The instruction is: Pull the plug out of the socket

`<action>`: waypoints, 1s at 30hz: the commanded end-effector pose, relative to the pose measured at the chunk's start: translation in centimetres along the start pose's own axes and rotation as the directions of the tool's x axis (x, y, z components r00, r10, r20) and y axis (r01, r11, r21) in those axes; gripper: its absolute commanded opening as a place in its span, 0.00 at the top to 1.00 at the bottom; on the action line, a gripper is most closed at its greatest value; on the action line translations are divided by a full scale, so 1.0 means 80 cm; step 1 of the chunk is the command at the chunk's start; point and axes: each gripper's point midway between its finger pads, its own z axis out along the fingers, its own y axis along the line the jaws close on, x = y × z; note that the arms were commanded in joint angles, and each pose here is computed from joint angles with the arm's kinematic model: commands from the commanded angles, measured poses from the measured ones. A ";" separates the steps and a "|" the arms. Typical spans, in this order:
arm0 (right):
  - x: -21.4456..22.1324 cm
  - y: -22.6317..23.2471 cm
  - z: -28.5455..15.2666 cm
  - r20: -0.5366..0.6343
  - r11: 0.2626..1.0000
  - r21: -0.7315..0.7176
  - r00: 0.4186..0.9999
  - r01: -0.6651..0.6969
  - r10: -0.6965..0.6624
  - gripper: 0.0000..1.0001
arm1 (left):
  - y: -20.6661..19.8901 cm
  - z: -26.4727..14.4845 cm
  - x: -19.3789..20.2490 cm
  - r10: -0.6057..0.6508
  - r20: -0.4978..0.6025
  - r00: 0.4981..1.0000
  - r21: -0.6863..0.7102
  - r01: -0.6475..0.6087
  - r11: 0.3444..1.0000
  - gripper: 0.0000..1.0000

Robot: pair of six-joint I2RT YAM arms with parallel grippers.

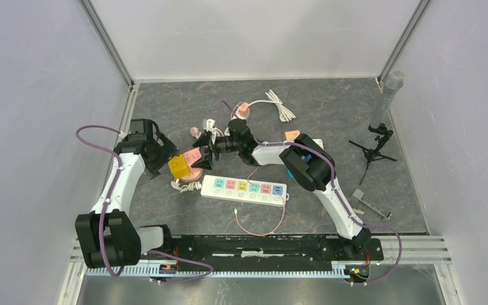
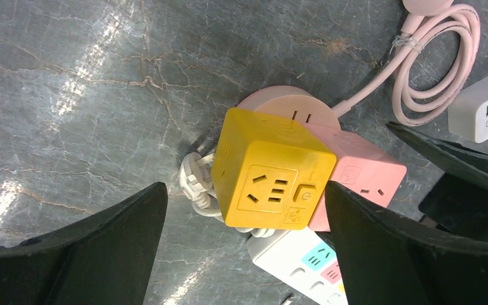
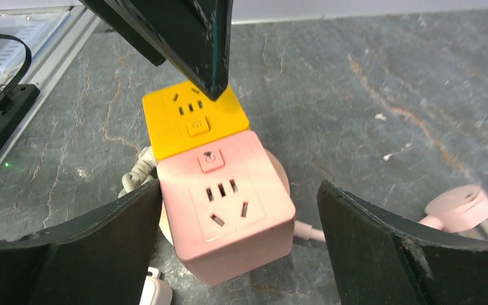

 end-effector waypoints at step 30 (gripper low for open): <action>-0.012 0.019 0.007 0.024 0.974 0.181 0.990 0.135 -0.141 0.66 | -0.003 0.001 0.013 0.000 -0.011 1.000 0.062 0.000 0.998 0.07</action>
